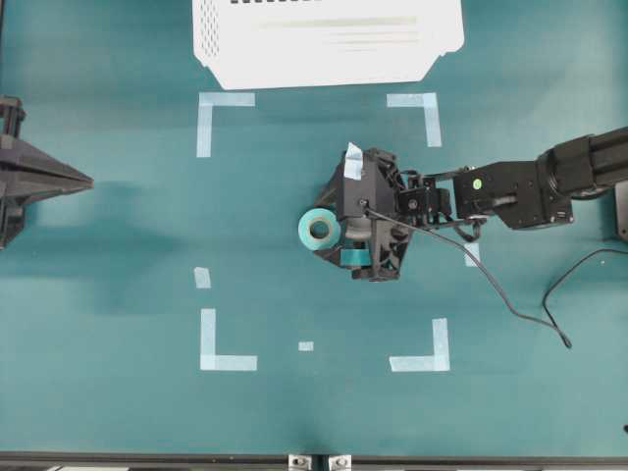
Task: Put the tape in the middle into the white basket.
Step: 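Lower the right gripper around the tape roll and close on it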
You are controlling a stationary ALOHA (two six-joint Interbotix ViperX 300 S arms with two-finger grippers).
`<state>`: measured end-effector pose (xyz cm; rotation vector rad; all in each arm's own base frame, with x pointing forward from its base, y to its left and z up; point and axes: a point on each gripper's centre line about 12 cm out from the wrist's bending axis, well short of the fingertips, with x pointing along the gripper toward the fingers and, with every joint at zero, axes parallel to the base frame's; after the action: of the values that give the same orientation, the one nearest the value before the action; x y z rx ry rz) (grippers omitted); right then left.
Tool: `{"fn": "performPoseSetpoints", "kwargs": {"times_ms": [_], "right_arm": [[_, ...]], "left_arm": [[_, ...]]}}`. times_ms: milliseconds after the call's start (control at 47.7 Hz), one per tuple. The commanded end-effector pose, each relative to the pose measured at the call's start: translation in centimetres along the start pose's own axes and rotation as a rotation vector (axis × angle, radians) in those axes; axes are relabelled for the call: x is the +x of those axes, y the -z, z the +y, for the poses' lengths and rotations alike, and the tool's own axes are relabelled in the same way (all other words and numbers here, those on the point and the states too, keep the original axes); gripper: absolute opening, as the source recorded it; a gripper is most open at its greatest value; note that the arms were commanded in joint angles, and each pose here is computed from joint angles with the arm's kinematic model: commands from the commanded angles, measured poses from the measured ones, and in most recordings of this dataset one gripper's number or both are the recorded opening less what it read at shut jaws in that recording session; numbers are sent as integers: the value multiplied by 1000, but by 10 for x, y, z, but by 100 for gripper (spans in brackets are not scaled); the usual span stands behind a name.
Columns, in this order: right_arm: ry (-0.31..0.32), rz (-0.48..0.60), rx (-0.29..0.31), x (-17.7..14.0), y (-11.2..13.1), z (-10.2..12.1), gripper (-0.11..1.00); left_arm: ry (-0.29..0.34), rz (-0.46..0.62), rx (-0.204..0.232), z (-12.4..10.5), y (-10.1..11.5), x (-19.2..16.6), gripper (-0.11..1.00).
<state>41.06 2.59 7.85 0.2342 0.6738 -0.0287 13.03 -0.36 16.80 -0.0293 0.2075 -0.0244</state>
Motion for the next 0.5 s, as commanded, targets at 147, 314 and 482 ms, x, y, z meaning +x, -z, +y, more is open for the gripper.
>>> {"fn": "performPoseSetpoints", "kwargs": {"times_ms": [147,314,482], "right_arm": [[-16,-47,0,-2,-13,5,100],[-16,-48,2,-1,-12,5,100],[-17,-51,-1,-1,-14,6,100]], "left_arm": [[3,-11,1,-1,-4,1,-11],[3,-12,-1,-1,-5,0,-11],[3,-12,1,-1,-5,0,-11]]}}
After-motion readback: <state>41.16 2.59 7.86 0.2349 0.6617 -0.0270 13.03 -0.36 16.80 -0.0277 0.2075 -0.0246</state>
